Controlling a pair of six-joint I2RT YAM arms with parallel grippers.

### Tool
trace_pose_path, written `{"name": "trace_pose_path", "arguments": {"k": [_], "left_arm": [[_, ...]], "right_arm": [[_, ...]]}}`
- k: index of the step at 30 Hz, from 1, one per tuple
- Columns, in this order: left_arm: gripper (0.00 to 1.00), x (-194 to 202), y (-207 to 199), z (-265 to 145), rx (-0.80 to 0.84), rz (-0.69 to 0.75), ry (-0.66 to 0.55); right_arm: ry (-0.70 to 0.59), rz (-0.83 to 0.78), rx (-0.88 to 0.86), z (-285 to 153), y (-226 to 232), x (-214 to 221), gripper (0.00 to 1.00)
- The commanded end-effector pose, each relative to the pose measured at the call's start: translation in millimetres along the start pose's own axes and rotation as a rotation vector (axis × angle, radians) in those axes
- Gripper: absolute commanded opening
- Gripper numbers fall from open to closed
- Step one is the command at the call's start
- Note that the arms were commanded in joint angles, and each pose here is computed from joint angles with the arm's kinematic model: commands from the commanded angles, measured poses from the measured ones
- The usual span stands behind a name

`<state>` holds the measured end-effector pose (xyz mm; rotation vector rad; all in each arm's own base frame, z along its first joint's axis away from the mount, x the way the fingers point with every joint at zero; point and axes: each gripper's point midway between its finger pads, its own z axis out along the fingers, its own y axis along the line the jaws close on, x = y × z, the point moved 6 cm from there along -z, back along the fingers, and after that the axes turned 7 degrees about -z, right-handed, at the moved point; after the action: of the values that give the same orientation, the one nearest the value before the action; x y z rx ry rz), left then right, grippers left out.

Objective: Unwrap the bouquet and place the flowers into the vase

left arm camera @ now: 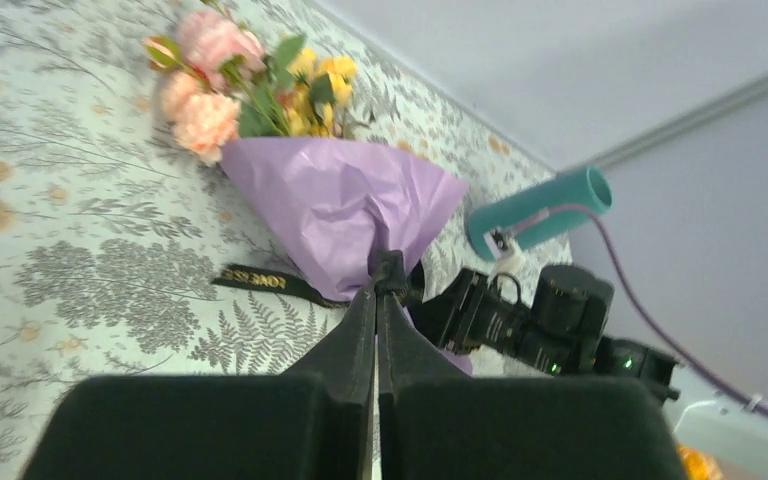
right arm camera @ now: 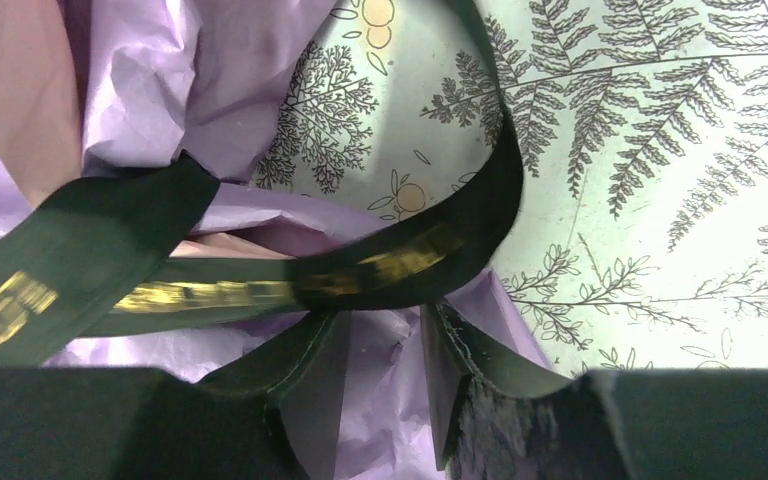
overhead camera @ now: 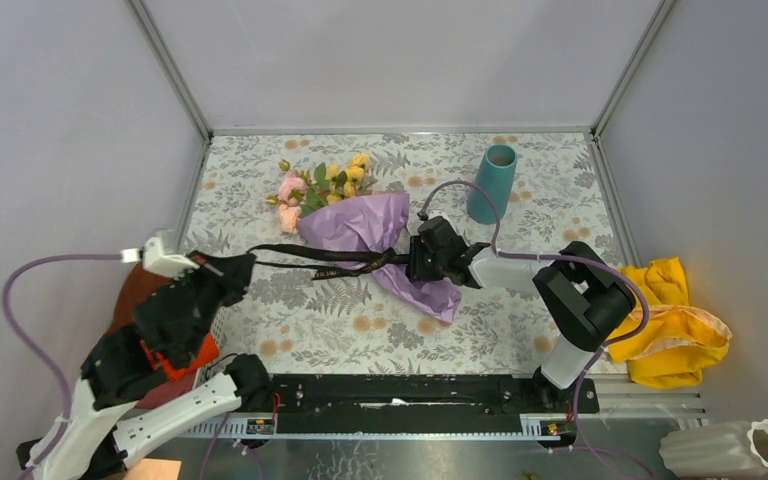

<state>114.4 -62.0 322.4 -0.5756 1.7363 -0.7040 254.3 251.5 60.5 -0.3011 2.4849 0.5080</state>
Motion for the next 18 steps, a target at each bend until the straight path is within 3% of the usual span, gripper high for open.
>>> {"name": "trace_pose_path", "arguments": {"k": [1,8,12,18], "left_arm": [[0.01,-41,34,-32,-0.154,-0.072,-0.154],[0.0,-64,69,-57,-0.307,-0.109,-0.282],[0.0,-58,68,-49,-0.411,-0.023,-0.275],[0.06,-43,64,-34,-0.354,-0.015,-0.244]], "right_arm": [[0.038,-0.034,0.087,1,-10,7,0.4],[0.033,-0.038,0.113,-7,-11,2,0.41],[-0.094,-0.056,0.06,-46,6,-21,0.44],[-0.233,-0.078,-0.065,-106,34,-52,0.49]]}}
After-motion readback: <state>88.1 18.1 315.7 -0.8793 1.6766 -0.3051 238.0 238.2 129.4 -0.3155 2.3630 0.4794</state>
